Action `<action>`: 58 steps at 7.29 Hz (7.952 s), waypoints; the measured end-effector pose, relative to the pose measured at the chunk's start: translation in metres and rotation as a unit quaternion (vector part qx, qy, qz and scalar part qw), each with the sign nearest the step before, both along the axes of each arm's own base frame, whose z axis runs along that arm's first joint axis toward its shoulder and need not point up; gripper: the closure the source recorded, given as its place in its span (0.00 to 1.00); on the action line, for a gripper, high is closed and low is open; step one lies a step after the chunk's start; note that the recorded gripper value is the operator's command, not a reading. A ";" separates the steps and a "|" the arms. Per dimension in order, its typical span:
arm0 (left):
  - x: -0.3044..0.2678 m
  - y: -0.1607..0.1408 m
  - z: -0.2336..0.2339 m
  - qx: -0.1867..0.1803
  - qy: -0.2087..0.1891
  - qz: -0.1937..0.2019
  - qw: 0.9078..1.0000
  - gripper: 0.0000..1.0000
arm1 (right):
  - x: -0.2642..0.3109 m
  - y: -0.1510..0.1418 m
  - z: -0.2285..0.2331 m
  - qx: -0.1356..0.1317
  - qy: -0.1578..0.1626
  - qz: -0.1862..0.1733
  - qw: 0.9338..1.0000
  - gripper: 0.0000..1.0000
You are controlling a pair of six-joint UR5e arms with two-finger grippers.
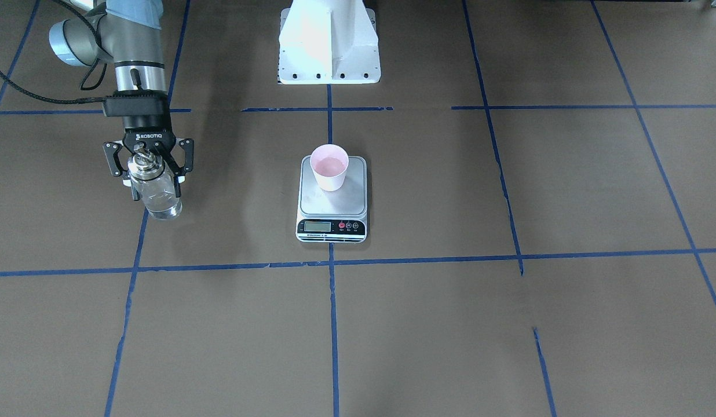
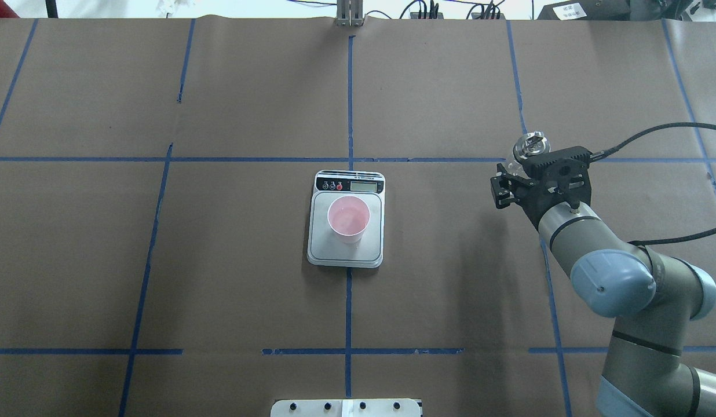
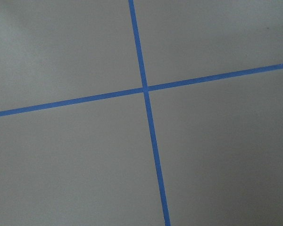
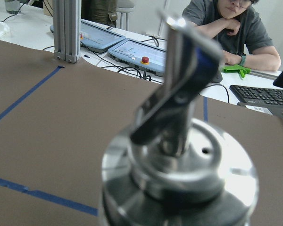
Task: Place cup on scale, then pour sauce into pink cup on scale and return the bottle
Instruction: 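Carry the bottle toward the pink cup and tilt the spout over it, then hold the bottle tipped over the pink cup to pour sauce, then tilt the bottle upright and carry it back to its spot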
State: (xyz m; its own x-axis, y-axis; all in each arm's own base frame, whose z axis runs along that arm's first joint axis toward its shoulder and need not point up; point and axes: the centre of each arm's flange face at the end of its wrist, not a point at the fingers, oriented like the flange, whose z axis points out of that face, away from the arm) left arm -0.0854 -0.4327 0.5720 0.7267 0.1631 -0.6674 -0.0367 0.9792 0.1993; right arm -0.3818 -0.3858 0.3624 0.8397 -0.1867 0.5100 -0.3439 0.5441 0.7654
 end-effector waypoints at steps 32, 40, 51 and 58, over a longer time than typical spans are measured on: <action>0.001 0.006 0.010 -0.010 0.000 0.001 1.000 0.00 | -0.184 0.039 -0.089 0.215 0.712 -0.011 0.668 1.00; 0.001 0.006 0.010 -0.010 0.000 0.001 1.000 0.00 | -0.183 0.039 -0.088 0.215 0.713 -0.010 0.668 1.00; 0.001 0.006 0.009 -0.008 0.000 0.002 1.000 0.00 | -0.178 0.037 -0.098 0.218 0.636 0.011 0.740 1.00; 0.001 0.006 0.006 -0.005 0.000 0.002 1.000 0.00 | -0.159 0.045 -0.096 0.152 0.130 0.058 0.978 1.00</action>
